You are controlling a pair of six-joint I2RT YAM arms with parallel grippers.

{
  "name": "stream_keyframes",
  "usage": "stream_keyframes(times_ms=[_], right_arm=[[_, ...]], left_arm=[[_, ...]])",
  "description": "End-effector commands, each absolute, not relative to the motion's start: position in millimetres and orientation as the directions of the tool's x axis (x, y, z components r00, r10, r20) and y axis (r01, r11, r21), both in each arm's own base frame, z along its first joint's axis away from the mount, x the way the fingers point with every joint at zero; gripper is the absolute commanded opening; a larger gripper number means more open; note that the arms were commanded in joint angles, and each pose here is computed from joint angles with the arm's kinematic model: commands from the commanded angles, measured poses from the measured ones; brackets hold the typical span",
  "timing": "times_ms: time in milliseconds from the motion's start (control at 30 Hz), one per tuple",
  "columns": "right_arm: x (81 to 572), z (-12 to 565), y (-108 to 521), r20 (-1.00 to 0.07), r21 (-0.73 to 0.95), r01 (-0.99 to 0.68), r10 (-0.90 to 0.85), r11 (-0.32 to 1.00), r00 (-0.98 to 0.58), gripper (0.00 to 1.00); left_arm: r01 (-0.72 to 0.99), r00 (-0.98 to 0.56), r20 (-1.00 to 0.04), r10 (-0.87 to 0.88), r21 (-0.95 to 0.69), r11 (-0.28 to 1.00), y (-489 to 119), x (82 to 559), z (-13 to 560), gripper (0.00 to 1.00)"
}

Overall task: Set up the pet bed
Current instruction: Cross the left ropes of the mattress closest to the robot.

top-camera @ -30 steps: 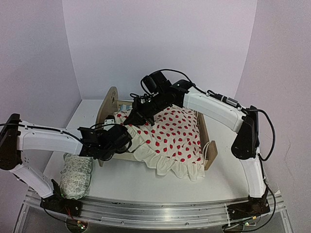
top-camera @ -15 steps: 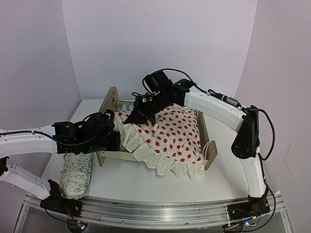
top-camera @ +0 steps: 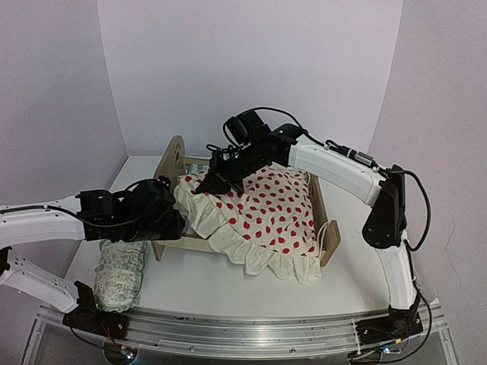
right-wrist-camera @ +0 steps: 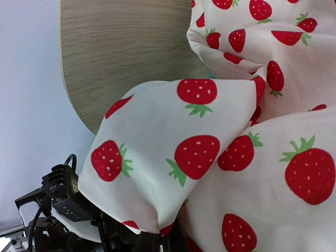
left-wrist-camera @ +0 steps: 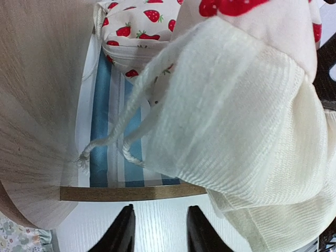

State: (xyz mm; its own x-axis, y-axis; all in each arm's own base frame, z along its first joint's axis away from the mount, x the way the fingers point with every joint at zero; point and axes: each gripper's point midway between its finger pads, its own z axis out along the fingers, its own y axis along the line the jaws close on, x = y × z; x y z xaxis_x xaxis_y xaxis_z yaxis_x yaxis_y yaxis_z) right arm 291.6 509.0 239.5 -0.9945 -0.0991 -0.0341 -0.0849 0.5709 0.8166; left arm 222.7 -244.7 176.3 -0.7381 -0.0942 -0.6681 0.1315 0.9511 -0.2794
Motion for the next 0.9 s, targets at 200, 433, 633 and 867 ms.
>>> stream_keyframes(times_ms=[200, 433, 633, 867], right_arm=[[297, 260, 509, -0.058, 0.844, -0.105, -0.105, 0.525, -0.993, 0.0], [298, 260, 509, -0.047, 0.848, -0.096, -0.107, 0.521, -0.993, 0.0], [298, 261, 508, -0.044, 0.85, -0.095, -0.11, 0.518, -0.993, 0.0], [297, 260, 505, -0.036, 0.85, -0.09, -0.113, 0.52, -0.993, 0.0]], left_arm=[[0.057, -0.714, -0.677, -0.18, -0.313, 0.948, -264, 255, 179, 0.4], [-0.005, -0.71, -0.673, -0.205, -0.286, 0.958, -257, 278, 169, 0.38], [-0.049, -0.724, -0.654, -0.217, -0.266, 0.963, -252, 286, 155, 0.4], [-0.065, -0.705, -0.667, -0.24, -0.276, 0.959, -248, 291, 148, 0.43]])
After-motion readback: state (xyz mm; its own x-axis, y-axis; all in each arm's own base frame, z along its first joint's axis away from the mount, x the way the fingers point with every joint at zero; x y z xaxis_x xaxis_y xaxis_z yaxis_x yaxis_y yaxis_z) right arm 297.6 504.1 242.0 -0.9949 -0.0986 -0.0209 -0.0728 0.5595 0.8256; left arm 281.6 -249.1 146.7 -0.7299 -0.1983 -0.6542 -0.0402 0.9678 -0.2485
